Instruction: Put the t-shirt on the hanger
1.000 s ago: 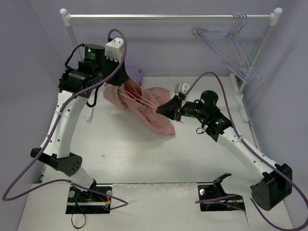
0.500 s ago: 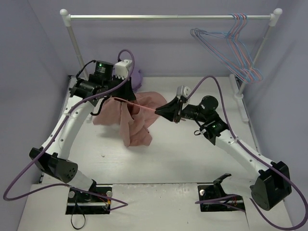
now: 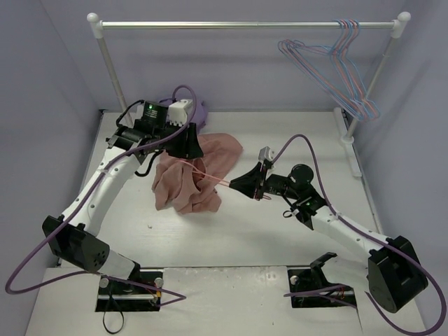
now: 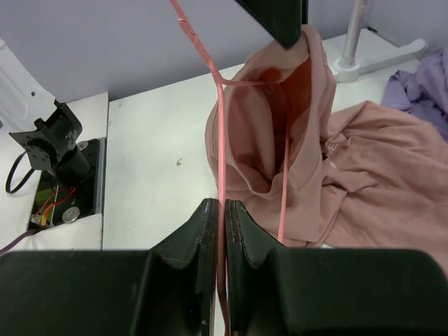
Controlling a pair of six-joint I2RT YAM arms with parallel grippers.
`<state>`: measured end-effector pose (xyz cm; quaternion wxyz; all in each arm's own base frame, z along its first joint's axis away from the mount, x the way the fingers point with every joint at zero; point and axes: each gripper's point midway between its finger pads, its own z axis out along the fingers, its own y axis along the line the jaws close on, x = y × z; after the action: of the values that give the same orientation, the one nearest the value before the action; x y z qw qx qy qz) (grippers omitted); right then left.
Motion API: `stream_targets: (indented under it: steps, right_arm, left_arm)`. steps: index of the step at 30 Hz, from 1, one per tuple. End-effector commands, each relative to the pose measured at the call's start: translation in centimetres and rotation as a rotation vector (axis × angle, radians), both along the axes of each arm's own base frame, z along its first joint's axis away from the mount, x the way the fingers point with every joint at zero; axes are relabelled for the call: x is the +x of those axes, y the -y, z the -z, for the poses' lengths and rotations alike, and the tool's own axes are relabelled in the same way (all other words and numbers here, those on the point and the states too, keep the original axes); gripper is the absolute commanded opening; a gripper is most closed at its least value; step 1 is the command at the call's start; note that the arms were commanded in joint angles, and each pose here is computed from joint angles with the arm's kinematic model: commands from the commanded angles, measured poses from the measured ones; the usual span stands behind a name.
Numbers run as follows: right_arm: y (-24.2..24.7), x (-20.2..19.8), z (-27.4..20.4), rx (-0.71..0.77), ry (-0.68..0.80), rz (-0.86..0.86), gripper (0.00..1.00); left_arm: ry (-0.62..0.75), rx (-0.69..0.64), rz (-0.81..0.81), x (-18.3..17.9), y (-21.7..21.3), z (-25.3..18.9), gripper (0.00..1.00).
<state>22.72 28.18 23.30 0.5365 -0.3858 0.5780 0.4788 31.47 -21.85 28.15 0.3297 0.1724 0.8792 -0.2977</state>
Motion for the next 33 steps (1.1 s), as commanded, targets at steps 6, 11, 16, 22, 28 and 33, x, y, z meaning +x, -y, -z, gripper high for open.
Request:
stream_targets:
  steps: [6, 11, 16, 22, 28, 33]
  right_arm:
    - [-0.2, 0.2, -2.5, 0.093, 0.123, 0.014, 0.0]
    - [-0.4, 0.4, -2.1, 0.092, 0.113, 0.003, 0.0]
    - [-0.8, 0.7, -1.9, 0.091, 0.102, -0.01, 0.0]
    - [-1.3, 0.7, -1.9, 0.09, 0.076, -0.046, 0.0]
    - [-1.5, 1.1, -2.7, 0.101, 0.076, -0.058, 0.0]
    - [-1.6, 1.4, -3.7, 0.104, 0.082, -0.071, 0.0]
  left_arm:
    - [0.195, -0.045, -0.196, 4.0, -5.6, -6.0, 0.54]
    - [0.206, -0.039, -0.267, 4.5, -9.7, -5.1, 0.55]
    - [0.185, -0.027, -0.187, 2.6, -9.3, -0.3, 0.55]
    - [0.256, 0.014, -0.047, 1.3, -8.9, 1.8, 0.55]
    - [0.328, -0.02, 0.13, 0.8, -7.1, 3.5, 0.55]
    - [0.377, -0.067, 0.257, 0.3, -5.8, 5.1, 0.55]
